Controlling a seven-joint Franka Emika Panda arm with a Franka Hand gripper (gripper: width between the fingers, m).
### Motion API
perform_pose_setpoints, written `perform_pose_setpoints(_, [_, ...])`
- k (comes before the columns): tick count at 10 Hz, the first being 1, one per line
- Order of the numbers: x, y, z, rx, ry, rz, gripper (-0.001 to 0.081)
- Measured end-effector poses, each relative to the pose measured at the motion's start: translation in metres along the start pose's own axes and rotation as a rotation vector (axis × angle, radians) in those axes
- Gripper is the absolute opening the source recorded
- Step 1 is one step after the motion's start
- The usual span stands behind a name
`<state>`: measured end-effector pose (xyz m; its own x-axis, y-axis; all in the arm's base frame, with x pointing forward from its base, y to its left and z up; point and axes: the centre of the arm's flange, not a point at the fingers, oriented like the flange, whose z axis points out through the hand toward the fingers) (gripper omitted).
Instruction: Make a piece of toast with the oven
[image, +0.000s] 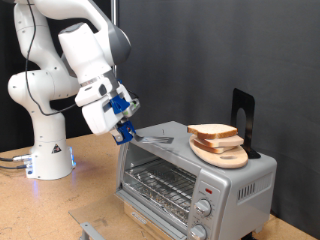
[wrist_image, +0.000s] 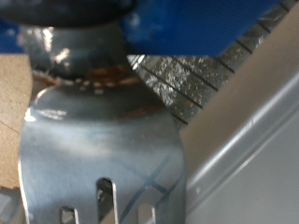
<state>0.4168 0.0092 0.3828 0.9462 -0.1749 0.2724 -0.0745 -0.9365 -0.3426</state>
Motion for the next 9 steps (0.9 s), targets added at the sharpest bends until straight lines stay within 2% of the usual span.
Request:
perform_pose_setpoints(5, [0.01, -0.04, 0.02, 0.025, -0.021, -0.063, 0.0388])
perform_pose_setpoints(9, [0.005, -0.045, 0.021, 0.037, -0.02, -0.094, 0.0388])
